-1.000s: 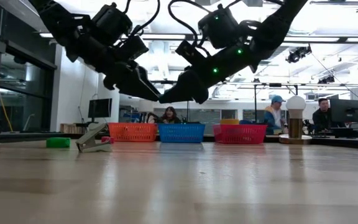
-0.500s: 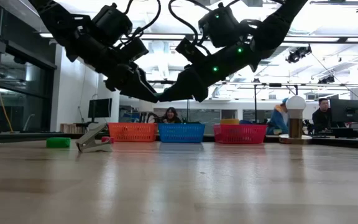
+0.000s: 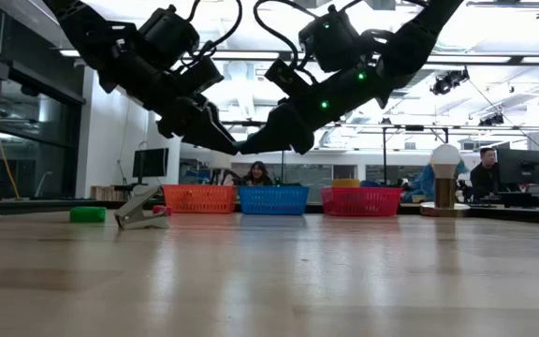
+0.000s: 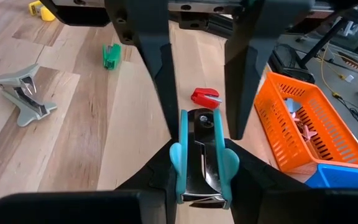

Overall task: Pick and place Stapler, Stapler remover, tape
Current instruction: Put the green staple remover into the orange bin

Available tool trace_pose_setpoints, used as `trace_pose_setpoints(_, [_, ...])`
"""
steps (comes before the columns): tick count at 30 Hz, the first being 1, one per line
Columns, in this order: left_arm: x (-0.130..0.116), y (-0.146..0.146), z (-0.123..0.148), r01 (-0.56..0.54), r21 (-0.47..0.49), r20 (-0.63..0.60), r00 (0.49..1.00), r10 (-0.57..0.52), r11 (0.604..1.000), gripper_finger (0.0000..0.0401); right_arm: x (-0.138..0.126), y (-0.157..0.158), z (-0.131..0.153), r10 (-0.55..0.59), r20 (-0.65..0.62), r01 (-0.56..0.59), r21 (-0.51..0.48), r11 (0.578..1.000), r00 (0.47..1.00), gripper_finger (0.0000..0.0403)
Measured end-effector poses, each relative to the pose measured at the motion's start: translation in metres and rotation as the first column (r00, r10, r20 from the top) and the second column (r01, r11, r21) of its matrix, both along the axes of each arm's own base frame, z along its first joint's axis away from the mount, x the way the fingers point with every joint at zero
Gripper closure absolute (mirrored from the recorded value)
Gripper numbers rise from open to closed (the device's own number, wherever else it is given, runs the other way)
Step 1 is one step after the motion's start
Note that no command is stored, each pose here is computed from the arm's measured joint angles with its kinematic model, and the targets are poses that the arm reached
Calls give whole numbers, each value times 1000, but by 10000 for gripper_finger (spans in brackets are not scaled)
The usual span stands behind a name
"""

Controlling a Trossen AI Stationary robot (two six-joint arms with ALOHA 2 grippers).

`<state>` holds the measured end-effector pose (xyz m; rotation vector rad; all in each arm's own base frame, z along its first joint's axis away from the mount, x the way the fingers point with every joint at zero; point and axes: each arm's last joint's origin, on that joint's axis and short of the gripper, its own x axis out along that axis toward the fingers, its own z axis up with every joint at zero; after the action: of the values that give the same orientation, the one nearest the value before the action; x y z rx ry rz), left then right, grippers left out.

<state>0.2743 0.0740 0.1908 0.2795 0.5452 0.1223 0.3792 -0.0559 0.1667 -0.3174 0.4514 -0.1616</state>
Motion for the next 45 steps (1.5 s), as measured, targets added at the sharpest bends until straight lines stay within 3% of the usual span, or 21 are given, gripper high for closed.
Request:
trace_pose_setpoints(5, [0,0,0,13,14,-7,1000,-13,1000,287,0,0,0,-2,1,2,2,1000,1000,315])
trace_pose_setpoints(9, [0,0,0,14,15,-8,1000,-14,1000,306,0,-1,0,0,2,0,18,1000,1000,315])
trace_pose_setpoints(21, [1,-1,1,45,-11,16,999,-45,999,242,-1,-3,-1,34,-4,-34,68,997,999,315])
trace_pose_setpoints(25, [3,-2,4,70,-23,58,996,-69,997,239,-2,-3,-2,36,-16,-34,74,997,999,315])
trace_pose_setpoints(35, [-1,-3,-2,76,-91,-6,997,-77,993,238,-1,-3,-2,46,-5,-45,77,996,999,315])
trace_pose_setpoints(45, [0,-4,-2,87,-84,5,996,-87,993,238,-1,-2,-1,40,5,-40,98,994,999,315])
